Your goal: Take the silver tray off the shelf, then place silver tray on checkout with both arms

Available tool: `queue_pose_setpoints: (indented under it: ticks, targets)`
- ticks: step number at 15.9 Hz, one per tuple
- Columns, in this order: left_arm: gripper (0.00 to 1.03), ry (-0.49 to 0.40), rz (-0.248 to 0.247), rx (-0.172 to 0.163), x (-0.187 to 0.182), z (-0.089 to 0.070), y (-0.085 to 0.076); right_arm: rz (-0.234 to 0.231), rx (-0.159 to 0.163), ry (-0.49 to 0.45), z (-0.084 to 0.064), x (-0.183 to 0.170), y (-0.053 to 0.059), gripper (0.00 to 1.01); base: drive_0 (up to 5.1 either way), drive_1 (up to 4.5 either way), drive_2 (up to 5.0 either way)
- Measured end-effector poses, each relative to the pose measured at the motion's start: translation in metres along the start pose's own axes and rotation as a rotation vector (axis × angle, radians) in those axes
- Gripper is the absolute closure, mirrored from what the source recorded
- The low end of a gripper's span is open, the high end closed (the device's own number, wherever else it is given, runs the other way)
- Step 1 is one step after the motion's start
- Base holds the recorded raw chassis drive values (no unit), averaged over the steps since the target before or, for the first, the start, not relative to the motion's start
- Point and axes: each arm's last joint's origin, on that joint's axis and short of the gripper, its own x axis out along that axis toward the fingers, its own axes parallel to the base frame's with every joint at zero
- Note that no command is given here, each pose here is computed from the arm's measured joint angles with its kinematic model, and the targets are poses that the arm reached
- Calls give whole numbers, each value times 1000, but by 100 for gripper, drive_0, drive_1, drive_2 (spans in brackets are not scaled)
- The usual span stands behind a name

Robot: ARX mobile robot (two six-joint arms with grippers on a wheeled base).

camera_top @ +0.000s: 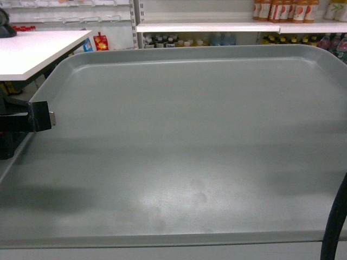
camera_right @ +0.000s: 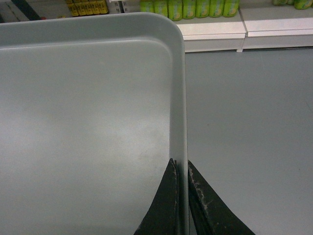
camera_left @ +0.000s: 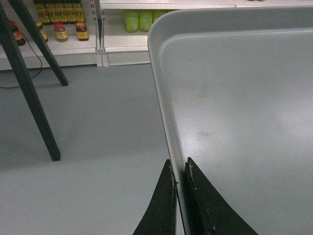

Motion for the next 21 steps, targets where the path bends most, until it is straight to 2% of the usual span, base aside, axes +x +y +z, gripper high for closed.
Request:
queue_pose_setpoints:
  ticks: [21]
  targets:
    - [99,3,0,1,0,0,0,0,0,1,0,0,0,98,-496,245,245]
